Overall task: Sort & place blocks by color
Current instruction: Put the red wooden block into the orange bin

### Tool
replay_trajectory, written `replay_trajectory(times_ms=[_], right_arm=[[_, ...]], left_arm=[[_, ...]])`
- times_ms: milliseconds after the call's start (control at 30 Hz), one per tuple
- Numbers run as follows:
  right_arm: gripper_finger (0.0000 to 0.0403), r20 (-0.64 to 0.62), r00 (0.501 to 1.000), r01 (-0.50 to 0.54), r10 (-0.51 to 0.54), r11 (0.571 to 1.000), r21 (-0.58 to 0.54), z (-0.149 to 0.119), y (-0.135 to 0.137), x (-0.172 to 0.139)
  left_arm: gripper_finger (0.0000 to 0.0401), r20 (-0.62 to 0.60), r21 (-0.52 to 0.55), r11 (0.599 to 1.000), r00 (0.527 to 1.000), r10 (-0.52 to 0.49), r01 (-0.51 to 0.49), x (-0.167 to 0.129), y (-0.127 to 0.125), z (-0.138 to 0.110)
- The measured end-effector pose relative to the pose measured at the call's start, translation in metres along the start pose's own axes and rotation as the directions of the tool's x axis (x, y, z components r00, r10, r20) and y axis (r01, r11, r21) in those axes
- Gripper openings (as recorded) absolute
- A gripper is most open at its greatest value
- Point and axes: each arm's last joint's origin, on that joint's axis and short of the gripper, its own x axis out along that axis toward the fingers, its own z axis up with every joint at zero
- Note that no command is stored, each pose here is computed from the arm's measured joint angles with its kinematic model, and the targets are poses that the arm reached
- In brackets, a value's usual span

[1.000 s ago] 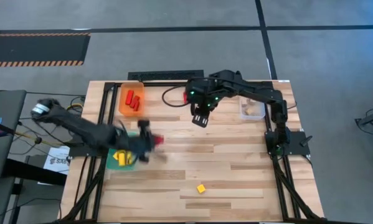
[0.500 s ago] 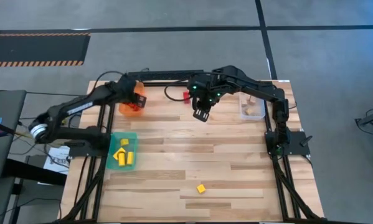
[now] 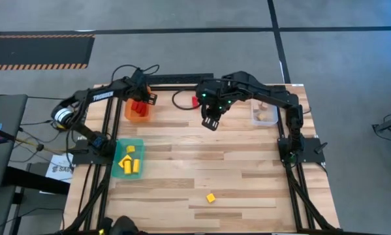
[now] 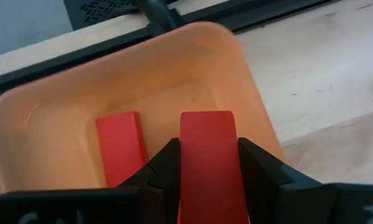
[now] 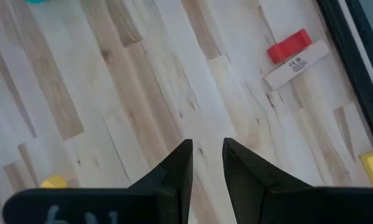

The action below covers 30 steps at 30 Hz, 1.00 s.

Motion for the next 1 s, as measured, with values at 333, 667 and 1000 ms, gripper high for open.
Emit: replay_trajectory(times_ms=[333, 667, 1000], right_arm=[[0.0108, -0.002, 1.0, -0.013, 0.013, 0.999, -0.036, -0.003, 0.011, -0.001], [0.0108, 0.002, 1.0, -0.014, 0.014, 0.998, -0.068, -0.003, 0.009, -0.002], [0.0107, 0.003, 1.0, -0.001, 0.001, 0.998, -0.064, 0.001, -0.007, -0.001]], left_arm=[[0.0306, 0.051, 0.075, 0.997, 0.999, -0.013, 0.009, -0.012, -0.008, 0.033], [0.0367, -0.01, 0.157, 0.972, 0.985, -0.174, 0.173, -0.043, -0.039, 0.045], [0.0354, 0.072, 0.163, 0.916, 0.921, -0.382, 0.367, -0.033, -0.137, 0.029]])
